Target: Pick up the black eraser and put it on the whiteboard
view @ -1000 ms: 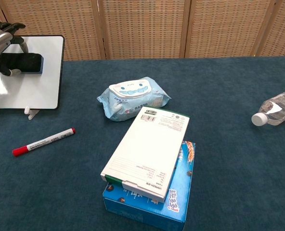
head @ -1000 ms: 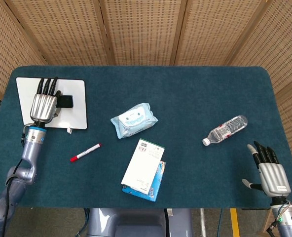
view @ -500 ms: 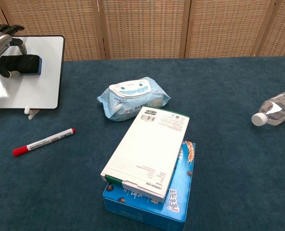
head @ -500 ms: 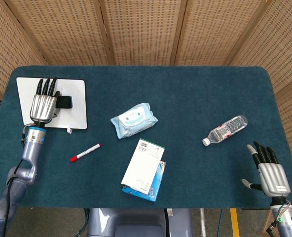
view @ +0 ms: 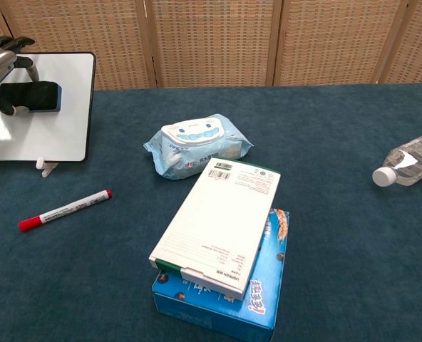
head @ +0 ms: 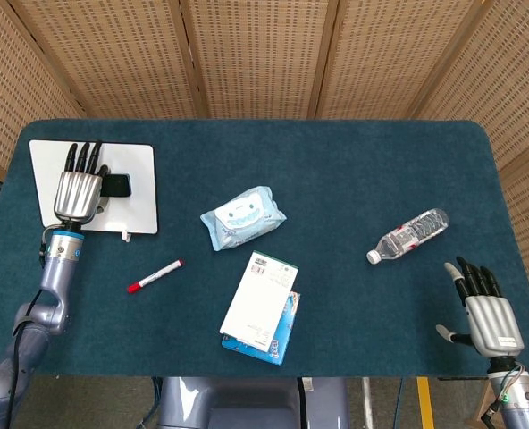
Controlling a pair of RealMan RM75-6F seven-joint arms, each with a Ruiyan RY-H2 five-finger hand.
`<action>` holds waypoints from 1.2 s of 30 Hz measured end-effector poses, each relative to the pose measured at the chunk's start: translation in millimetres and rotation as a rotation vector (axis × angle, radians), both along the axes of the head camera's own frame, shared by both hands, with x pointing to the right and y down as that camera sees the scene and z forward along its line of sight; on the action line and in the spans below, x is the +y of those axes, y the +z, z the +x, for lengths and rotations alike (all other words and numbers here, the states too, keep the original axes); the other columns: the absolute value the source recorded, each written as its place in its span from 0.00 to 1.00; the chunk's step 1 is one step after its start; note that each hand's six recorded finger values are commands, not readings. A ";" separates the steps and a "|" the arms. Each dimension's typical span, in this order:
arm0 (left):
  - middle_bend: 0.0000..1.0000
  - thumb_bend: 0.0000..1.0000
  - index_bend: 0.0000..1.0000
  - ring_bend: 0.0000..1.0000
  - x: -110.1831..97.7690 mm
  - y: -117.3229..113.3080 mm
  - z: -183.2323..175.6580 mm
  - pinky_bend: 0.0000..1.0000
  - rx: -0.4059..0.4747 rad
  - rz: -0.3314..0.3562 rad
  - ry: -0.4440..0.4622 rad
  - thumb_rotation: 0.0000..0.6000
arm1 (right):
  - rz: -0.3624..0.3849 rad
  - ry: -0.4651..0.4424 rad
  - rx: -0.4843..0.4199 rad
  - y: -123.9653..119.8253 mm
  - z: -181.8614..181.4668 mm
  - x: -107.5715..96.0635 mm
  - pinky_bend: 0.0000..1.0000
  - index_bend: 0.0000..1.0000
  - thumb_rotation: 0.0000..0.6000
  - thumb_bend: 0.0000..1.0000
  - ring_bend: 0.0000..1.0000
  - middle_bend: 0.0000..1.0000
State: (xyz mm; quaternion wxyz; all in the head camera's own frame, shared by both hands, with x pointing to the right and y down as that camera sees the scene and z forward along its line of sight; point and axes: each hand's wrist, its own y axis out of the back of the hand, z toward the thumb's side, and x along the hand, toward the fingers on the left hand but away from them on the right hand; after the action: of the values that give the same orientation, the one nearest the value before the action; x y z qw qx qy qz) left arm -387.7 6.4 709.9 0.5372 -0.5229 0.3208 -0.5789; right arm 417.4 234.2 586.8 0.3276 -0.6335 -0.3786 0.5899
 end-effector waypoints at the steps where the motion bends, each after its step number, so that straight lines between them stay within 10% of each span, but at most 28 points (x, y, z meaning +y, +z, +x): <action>1: 0.00 0.22 0.37 0.00 0.1 -0.6 -0.1 0.00 0.001 0.003 0.001 1.00 | 0.000 -0.001 0.000 0.0 -0.2 0.0 0.00 0.00 1.00 0.05 0.00 0.00; 12: 0.00 0.04 0.08 0.00 5.4 -5.6 -2.9 0.00 0.060 0.004 0.007 1.00 | 0.013 0.004 -0.014 -2.8 0.5 -0.9 0.00 0.00 1.00 0.05 0.00 0.00; 21: 0.00 0.00 0.00 0.00 27.9 -30.8 -10.4 0.00 0.283 0.037 -0.019 1.00 | 0.032 0.010 -0.034 -10.1 2.9 -1.6 0.00 0.00 1.00 0.05 0.00 0.00; 36: 0.00 0.01 0.00 0.00 148.3 -100.7 -7.4 0.00 0.429 -0.078 -0.149 1.00 | 0.053 -0.008 -0.057 -20.7 -0.2 0.6 0.00 0.00 1.00 0.05 0.00 0.00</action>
State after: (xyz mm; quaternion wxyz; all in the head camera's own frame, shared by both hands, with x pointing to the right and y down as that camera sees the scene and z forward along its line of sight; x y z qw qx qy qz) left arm -395.1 154.8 609.2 0.3919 -0.6290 0.4428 -0.5046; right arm 417.2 234.7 566.1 0.3360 -0.6427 -0.4008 0.5599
